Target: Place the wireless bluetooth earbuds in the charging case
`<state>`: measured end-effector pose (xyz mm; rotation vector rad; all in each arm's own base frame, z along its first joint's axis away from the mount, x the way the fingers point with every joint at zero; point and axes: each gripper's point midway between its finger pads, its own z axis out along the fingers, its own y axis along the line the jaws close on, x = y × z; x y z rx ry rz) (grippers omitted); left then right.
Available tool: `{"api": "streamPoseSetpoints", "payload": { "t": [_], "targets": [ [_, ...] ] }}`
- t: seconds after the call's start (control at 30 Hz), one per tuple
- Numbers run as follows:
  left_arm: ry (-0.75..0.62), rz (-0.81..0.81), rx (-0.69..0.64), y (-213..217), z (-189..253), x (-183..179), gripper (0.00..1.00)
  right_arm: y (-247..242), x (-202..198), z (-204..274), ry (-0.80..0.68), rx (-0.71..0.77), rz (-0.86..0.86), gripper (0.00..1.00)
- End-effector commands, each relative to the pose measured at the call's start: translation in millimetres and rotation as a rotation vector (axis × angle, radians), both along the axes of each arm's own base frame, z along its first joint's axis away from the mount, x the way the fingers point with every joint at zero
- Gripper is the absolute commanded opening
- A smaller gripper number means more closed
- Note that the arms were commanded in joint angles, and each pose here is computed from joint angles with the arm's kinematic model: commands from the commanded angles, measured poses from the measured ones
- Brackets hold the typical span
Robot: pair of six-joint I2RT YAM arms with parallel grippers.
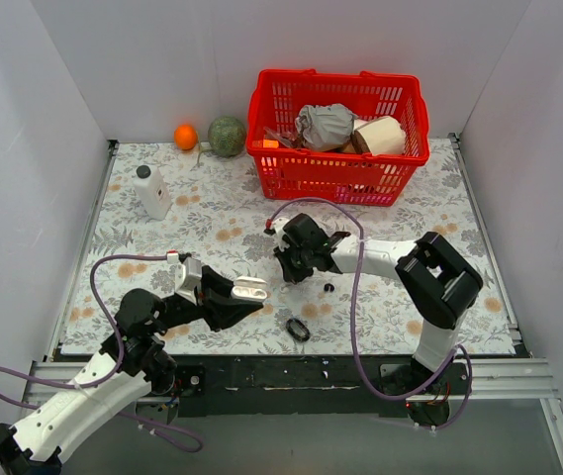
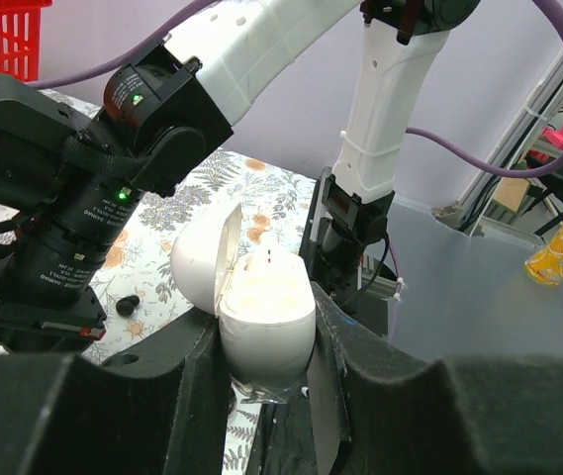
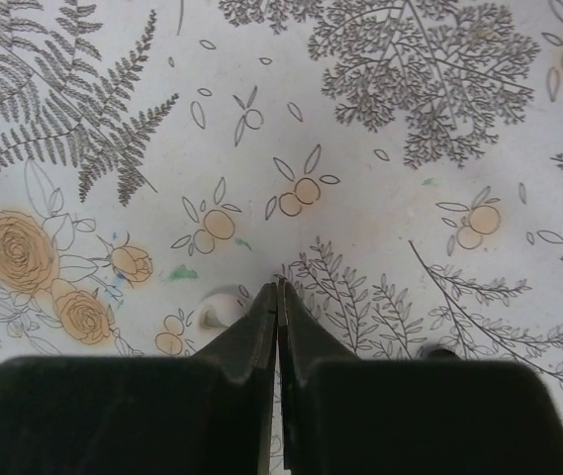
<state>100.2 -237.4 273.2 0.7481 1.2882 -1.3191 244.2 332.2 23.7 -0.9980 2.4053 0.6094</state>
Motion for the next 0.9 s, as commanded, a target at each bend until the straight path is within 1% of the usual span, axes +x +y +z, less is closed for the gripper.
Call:
{"api": "streamPoseSetpoints", "payload": {
  "t": [0.0, 0.03, 0.07, 0.1, 0.13, 0.17, 0.23, 0.27, 0.33, 0.47, 0.87],
  "targets": [
    [-0.01, 0.014, -0.004, 3, 1, 0, 0.0, -12, 17, 22, -0.096, -0.027, -0.075, 0.13],
    [-0.011, 0.017, -0.004, 3, 2, 0, 0.0, -14, 15, 27, -0.102, -0.019, -0.079, 0.21],
    [-0.017, 0.025, -0.007, 4, 3, 1, 0.0, -15, 19, 44, -0.145, 0.001, -0.097, 0.26],
    [-0.019, 0.029, -0.008, 5, 3, 1, 0.0, -13, 16, 50, -0.156, 0.018, -0.082, 0.31],
    [-0.018, 0.032, -0.008, 5, 3, 1, 0.0, -10, 13, 57, -0.166, 0.032, -0.062, 0.41],
    [-0.024, 0.035, -0.013, 6, 4, 1, 0.0, 1, -2, 63, -0.149, 0.067, 0.006, 0.46],
    [-0.019, 0.038, -0.017, 7, 4, 1, 0.0, 9, -17, 64, -0.123, 0.078, 0.08, 0.55],
    [-0.021, 0.037, -0.017, 7, 4, 0, 0.0, 16, -27, 63, -0.107, 0.089, 0.118, 0.57],
    [-0.017, 0.037, -0.015, 6, 4, 1, 0.0, 22, -36, 60, -0.088, 0.099, 0.146, 0.58],
    [-0.017, 0.029, -0.015, 5, 5, 0, 0.0, 30, -50, 40, -0.031, 0.063, 0.177, 0.56],
    [-0.007, 0.029, -0.021, 6, 3, -1, 0.0, 26, -40, 28, -0.055, 0.022, 0.117, 0.56]
  ]
}}
